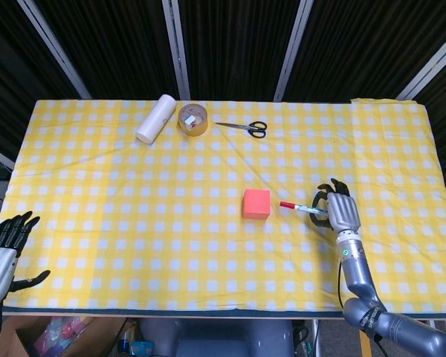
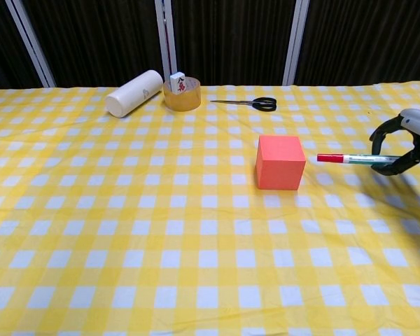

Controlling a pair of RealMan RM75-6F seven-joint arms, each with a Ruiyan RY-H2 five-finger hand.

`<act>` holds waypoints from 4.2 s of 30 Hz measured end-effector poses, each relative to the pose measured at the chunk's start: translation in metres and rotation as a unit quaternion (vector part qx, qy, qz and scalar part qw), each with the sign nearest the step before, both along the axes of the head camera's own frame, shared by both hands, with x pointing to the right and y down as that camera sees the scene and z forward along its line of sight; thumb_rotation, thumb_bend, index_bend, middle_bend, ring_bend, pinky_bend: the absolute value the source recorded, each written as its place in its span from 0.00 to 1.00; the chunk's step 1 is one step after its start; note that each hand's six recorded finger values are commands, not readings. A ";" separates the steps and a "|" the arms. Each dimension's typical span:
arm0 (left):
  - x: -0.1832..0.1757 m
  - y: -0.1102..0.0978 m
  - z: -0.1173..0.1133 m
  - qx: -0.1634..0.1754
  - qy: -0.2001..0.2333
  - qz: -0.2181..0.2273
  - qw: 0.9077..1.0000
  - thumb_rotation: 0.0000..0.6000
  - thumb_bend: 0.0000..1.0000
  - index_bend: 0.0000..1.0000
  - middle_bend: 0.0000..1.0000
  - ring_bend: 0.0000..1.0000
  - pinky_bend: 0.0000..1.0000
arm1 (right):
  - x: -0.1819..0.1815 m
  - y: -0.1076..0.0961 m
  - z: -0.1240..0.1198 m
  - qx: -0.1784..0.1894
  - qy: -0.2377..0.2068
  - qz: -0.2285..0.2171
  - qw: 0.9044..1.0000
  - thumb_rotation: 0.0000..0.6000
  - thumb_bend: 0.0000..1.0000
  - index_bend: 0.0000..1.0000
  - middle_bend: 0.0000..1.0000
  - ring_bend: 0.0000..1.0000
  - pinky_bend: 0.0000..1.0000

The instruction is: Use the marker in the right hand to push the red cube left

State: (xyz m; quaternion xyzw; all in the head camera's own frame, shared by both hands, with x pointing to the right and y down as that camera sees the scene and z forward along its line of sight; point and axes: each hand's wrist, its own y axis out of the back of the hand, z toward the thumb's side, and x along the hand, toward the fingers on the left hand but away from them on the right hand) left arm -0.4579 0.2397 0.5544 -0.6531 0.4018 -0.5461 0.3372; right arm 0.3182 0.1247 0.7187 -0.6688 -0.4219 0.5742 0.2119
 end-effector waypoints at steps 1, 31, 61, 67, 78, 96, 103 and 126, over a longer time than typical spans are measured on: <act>0.000 0.000 0.000 0.000 0.000 0.000 1.000 1.00 0.00 0.00 0.00 0.00 0.00 | 0.000 0.000 0.001 -0.001 -0.002 0.000 1.000 1.00 0.39 0.60 0.26 0.04 0.05; 0.000 0.000 0.000 -0.009 0.009 0.002 1.000 1.00 0.00 0.00 0.00 0.00 0.00 | -0.052 -0.008 0.019 -0.011 -0.065 -0.002 0.998 1.00 0.39 0.60 0.27 0.04 0.05; 0.002 0.001 0.000 -0.013 0.014 0.008 1.000 1.00 0.00 0.00 0.00 0.00 0.00 | -0.055 -0.001 0.018 -0.011 -0.058 0.004 0.998 1.00 0.39 0.60 0.27 0.04 0.05; 0.002 -0.001 -0.001 -0.014 0.017 0.005 1.000 1.00 0.00 0.00 0.00 0.00 0.00 | -0.066 -0.002 0.021 -0.013 -0.062 0.000 0.998 1.00 0.39 0.60 0.27 0.04 0.05; 0.001 0.000 0.000 -0.025 0.023 0.001 0.999 1.00 0.00 0.00 0.00 0.00 0.00 | -0.089 -0.008 0.036 -0.022 -0.060 -0.004 0.998 1.00 0.39 0.60 0.27 0.04 0.05; -0.006 0.000 -0.004 -0.027 0.028 -0.011 0.999 1.00 0.00 0.00 0.00 0.00 0.00 | -0.164 -0.013 0.032 -0.015 -0.083 -0.052 0.995 1.00 0.39 0.60 0.28 0.04 0.05; -0.010 0.002 -0.006 -0.026 0.028 -0.014 0.999 1.00 0.00 0.00 0.00 0.00 0.00 | -0.162 -0.011 0.033 -0.013 -0.068 -0.053 0.996 1.00 0.39 0.60 0.28 0.04 0.05; -0.005 0.000 -0.006 -0.027 0.037 -0.007 0.999 1.00 0.00 0.00 0.00 0.00 0.00 | -0.151 -0.007 0.027 -0.011 -0.055 -0.007 0.998 1.00 0.39 0.60 0.28 0.04 0.05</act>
